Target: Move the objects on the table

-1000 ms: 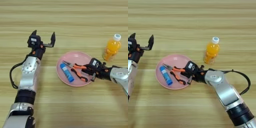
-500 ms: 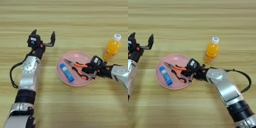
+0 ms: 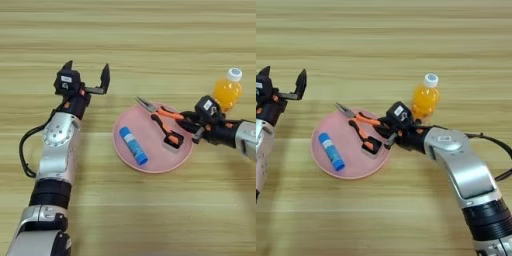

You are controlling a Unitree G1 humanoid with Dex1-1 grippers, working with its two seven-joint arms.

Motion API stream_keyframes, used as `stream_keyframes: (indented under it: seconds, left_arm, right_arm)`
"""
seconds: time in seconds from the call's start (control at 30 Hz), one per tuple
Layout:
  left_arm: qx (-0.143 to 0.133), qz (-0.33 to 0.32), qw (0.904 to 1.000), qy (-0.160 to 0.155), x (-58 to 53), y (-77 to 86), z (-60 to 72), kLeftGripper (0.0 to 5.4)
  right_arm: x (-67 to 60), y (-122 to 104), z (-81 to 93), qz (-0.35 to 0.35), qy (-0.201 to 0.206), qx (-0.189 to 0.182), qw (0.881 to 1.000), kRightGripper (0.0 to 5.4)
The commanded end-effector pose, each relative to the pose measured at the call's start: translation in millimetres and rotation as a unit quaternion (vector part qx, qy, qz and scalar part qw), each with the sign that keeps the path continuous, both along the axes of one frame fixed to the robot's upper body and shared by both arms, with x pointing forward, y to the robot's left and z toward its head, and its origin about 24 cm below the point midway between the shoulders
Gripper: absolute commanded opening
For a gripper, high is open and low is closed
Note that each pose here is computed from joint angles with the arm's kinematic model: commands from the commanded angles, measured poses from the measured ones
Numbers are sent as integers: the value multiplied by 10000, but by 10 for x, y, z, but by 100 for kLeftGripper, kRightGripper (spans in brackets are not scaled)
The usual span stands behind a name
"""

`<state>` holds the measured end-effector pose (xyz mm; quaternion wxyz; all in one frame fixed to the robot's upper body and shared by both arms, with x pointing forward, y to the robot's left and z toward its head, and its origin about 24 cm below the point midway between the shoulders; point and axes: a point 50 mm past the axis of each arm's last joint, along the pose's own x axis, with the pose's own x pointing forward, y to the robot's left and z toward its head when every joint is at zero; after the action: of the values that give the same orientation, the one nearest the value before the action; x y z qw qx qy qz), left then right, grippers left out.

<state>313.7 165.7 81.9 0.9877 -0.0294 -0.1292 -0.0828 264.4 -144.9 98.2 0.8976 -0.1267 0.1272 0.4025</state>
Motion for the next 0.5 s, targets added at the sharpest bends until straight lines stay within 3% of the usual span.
stream_keyframes:
  seconds: [0.03, 0.23, 0.5]
  left_arm:
    - [26, -32, 10000, -55, 27, -5, 32, 540]
    - [38, -20, 10000, -59, 33, -1, 34, 540]
    - [63, -5, 10000, -50, 50, 2, 27, 540]
  right_arm:
    - [-45, -171, 79, -160, -24, 68, 9998, 85]
    - [-122, -481, 50, -564, 107, -71, 9983, 85]
    - [-339, -825, -151, -987, 535, -304, 9932, 85]
